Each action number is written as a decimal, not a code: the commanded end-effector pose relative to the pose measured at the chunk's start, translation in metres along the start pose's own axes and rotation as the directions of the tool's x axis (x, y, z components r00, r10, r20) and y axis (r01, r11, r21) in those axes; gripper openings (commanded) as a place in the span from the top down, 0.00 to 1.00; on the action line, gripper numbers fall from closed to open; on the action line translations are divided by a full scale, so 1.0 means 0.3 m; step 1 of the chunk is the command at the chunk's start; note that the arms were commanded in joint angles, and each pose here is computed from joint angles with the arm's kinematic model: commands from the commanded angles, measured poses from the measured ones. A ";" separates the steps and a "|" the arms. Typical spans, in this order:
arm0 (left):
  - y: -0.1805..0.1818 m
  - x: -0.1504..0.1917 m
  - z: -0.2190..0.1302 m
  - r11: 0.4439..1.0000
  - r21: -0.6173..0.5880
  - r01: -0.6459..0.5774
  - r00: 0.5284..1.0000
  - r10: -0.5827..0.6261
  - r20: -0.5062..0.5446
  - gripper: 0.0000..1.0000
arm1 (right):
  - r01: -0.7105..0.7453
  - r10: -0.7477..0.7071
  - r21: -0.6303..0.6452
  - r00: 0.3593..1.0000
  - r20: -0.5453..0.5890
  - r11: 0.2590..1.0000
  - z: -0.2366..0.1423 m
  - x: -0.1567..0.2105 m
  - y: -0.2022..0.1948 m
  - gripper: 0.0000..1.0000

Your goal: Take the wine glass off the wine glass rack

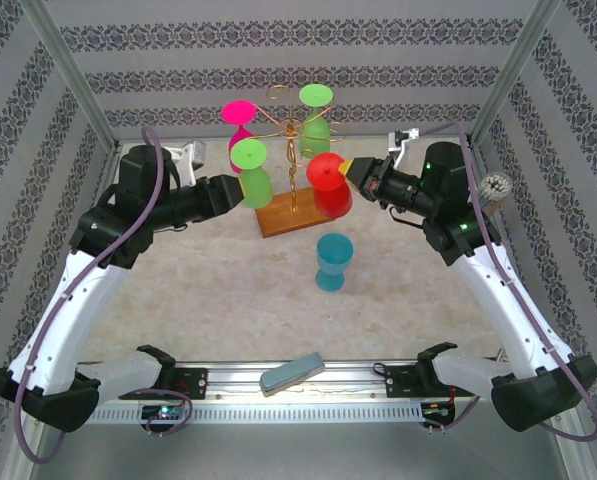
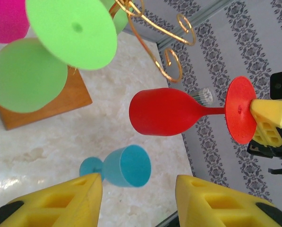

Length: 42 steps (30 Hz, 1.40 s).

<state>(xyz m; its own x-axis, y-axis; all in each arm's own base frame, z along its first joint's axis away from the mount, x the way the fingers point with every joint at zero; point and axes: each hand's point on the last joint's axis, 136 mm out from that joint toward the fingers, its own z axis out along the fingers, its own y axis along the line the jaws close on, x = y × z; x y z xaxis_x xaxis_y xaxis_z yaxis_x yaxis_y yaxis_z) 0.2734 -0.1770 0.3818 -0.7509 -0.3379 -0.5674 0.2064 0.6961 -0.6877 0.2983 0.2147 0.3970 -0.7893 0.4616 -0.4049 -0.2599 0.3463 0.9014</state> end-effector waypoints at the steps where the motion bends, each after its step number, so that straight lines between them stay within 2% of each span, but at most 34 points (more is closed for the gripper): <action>1: 0.036 0.064 -0.079 0.998 -0.060 -0.002 0.999 -0.001 -0.040 0.55 | 0.060 -0.061 -0.012 0.997 -0.037 0.998 -0.008 0.069 0.022 1.00; 12: 0.127 0.222 -0.192 0.990 -0.139 0.039 0.994 -0.053 -0.097 0.54 | 0.176 -0.180 -0.039 0.971 -0.155 0.984 0.006 0.290 0.101 1.00; 23: 0.276 0.423 -0.255 0.959 -0.271 0.086 0.969 -0.144 -0.202 0.54 | 0.297 -0.318 -0.114 0.903 -0.289 0.948 0.121 0.541 0.100 1.00; 32: 0.366 0.521 -0.220 0.939 -0.295 0.176 0.951 -0.239 -0.196 0.54 | 0.481 -0.495 -0.139 0.778 -0.386 0.865 0.213 0.763 0.026 1.00; 39: 0.398 0.536 -0.178 0.931 -0.315 0.183 0.943 -0.257 -0.211 0.54 | 0.673 -0.646 -0.098 0.643 -0.412 0.733 0.275 0.886 -0.075 1.00; 42: 0.409 0.543 -0.161 0.926 -0.329 0.183 0.937 -0.266 -0.228 0.54 | 0.760 -0.714 -0.075 0.565 -0.414 0.645 0.297 0.926 -0.114 1.00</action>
<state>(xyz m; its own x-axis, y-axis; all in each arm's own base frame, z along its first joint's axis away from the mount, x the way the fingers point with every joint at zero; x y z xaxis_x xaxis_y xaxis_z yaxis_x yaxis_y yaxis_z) 0.1380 -0.1137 0.2282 -0.9068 -0.3417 -0.2469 -0.1422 0.7992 -0.5841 0.1269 0.4005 0.2455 -0.6142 -0.2989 -0.7304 -0.7605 0.4713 0.4467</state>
